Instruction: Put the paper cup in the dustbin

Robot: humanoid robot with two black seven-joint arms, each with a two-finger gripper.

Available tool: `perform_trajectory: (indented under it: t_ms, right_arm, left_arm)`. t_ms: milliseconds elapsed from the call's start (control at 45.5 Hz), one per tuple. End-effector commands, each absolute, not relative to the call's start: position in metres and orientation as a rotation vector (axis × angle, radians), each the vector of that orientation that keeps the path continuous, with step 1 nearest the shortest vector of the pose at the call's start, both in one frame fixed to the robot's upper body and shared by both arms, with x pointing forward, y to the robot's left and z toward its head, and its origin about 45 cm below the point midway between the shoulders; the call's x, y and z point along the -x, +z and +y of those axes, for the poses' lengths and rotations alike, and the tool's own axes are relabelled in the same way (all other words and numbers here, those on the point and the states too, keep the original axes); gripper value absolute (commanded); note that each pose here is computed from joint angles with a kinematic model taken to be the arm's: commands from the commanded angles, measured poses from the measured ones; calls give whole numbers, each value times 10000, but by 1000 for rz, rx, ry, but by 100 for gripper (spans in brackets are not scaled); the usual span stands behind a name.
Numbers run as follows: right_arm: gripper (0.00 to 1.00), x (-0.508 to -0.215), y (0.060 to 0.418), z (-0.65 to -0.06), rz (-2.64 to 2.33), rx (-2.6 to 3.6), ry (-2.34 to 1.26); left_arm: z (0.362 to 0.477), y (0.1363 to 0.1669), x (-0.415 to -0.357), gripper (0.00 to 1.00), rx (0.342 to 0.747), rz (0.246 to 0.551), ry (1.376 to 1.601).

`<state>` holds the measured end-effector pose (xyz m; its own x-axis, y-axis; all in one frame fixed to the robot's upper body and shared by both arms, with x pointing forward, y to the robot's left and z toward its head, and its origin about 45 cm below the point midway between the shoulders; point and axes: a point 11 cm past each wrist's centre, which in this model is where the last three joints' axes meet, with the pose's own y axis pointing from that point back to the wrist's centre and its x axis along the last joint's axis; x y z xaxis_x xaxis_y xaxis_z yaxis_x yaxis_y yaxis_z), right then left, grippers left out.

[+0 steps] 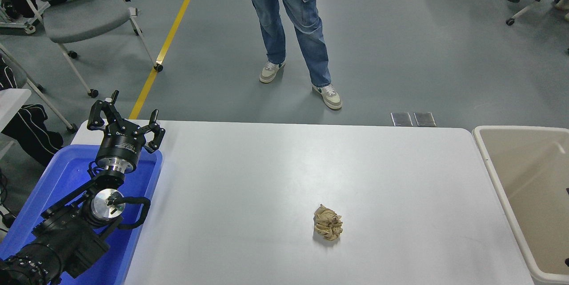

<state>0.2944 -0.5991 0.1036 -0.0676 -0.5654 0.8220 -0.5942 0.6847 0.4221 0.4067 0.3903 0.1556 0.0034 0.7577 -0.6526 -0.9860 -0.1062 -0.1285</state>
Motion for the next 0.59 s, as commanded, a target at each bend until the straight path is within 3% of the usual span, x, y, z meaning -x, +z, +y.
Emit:
perform_trajectory:
  t_ms: [0, 220, 571]
  right_arm:
    - [99, -3096, 1171, -5991, -1763, -969, 27]
    - [99, -3146, 1472, -6228, -2075, -1071, -184]
    - [99, -3786, 1810, -5446, -2628, -1650, -417]
  left_arm:
    - [3903, 1556, -4067, 100, 687, 432, 1550]
    - [3903, 1556, -4067, 100, 687, 432, 1550]
    - [3903, 1556, -4067, 100, 687, 432, 1550]
